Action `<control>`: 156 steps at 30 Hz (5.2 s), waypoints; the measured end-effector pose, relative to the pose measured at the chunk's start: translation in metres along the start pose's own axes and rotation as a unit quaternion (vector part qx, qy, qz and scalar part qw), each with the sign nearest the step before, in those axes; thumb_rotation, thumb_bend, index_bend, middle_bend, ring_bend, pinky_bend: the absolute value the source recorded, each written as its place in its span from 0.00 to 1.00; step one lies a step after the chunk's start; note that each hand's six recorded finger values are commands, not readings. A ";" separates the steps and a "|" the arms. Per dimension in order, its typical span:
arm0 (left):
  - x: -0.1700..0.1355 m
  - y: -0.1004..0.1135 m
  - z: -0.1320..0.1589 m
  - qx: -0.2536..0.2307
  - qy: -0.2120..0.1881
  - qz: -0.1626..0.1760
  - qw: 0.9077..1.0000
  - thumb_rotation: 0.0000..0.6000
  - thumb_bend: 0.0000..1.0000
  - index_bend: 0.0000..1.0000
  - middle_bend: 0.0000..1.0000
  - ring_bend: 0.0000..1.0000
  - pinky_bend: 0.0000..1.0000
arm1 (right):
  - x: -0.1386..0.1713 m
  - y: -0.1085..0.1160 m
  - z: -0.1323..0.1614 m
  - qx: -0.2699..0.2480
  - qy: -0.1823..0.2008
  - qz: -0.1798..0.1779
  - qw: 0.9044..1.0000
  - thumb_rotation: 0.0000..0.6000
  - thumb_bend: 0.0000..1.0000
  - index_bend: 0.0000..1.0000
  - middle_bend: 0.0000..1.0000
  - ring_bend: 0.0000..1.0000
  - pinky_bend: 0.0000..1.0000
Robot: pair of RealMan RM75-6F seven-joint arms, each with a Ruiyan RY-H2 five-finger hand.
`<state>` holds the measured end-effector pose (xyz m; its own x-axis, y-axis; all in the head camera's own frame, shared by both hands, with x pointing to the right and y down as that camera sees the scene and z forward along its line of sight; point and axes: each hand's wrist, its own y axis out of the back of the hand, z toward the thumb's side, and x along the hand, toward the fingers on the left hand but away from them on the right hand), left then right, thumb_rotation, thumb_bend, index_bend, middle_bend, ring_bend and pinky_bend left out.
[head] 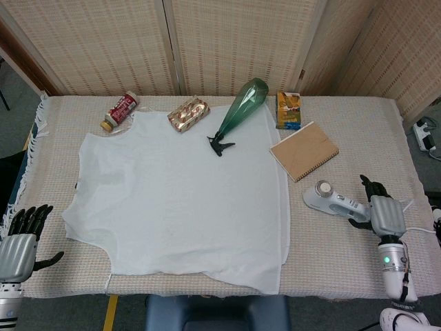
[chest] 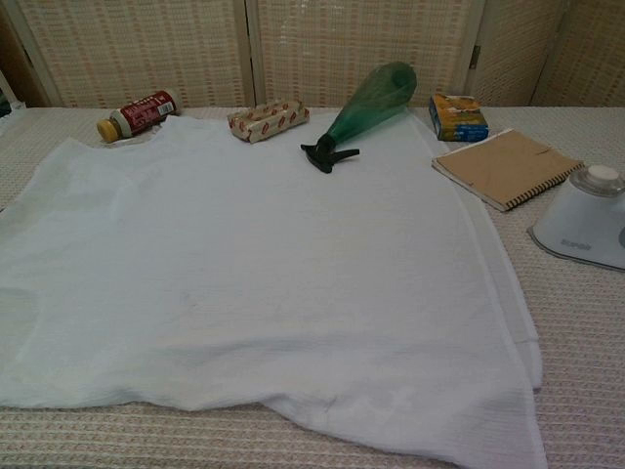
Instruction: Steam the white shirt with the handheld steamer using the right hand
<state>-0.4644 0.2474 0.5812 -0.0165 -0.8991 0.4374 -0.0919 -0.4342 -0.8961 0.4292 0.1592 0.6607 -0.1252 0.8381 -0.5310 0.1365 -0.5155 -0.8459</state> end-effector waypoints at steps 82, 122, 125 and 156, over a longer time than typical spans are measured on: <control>0.115 -0.103 0.158 0.034 -0.189 -0.269 0.944 0.77 0.45 0.15 0.09 0.00 0.00 | -0.033 -0.046 0.274 -0.098 0.322 0.117 0.934 1.00 0.86 0.72 0.72 0.81 0.93; 0.102 -0.110 0.160 0.018 -0.196 -0.287 0.938 0.77 0.45 0.14 0.09 0.00 0.00 | -0.075 -0.035 0.200 -0.009 0.261 0.037 0.965 1.00 0.87 0.73 0.72 0.82 0.93; 0.102 -0.109 0.161 0.019 -0.199 -0.285 0.938 0.77 0.45 0.14 0.09 0.00 0.00 | -0.063 -0.028 0.214 -0.026 0.285 0.031 0.958 1.00 0.87 0.73 0.72 0.82 0.93; 0.102 -0.114 0.159 0.017 -0.197 -0.290 0.936 0.77 0.45 0.14 0.08 0.00 0.00 | -0.070 -0.074 0.233 0.074 0.290 0.032 0.954 1.00 0.87 0.73 0.75 0.84 0.95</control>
<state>-0.2971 0.1967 0.7163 0.3963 -0.4595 0.7949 0.0602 -0.8509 -0.5219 0.1991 0.0976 0.7489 0.4497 0.7390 -0.5016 -0.0207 -0.5528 -0.8331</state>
